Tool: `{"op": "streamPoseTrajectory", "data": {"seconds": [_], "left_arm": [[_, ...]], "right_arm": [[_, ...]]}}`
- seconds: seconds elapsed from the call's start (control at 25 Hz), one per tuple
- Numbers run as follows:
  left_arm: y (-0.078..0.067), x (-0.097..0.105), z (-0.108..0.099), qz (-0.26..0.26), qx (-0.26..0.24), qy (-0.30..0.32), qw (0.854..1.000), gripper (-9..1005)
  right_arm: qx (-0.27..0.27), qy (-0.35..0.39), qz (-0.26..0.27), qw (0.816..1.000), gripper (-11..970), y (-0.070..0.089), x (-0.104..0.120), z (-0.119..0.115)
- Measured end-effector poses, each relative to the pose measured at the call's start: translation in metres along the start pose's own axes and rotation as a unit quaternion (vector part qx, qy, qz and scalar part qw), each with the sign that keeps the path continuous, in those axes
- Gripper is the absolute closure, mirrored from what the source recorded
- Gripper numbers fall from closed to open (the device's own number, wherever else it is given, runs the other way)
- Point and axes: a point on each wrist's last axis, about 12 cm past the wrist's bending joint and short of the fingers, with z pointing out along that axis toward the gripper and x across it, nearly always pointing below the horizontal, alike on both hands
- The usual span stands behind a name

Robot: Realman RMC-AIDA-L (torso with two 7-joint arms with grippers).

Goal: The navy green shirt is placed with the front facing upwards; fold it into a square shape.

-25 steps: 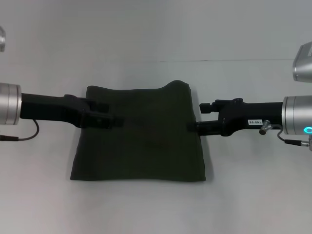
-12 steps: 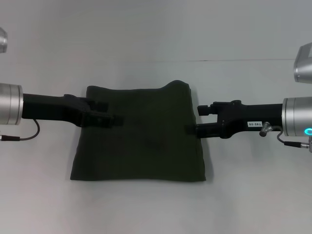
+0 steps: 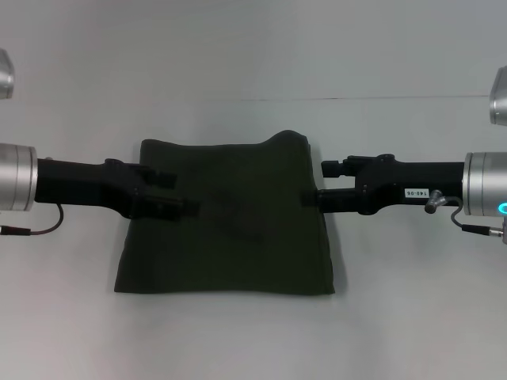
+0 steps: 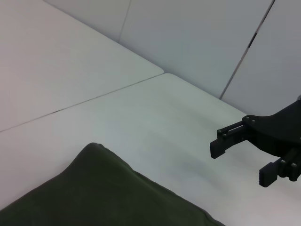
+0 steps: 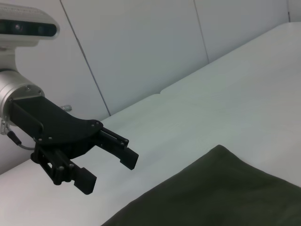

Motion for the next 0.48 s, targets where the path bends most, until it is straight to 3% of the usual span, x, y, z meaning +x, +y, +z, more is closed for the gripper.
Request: {"op": "streamPoseTrajectory", "data": {"seconds": [0.48], "left_arm": [[0.0005,0.0010,-0.0011,-0.006,-0.002,-0.003,1.000,137]], "right_arm": [[-0.005,0.001,0.000,1.000,104,0.0012,0.0001,0.0003]]}}
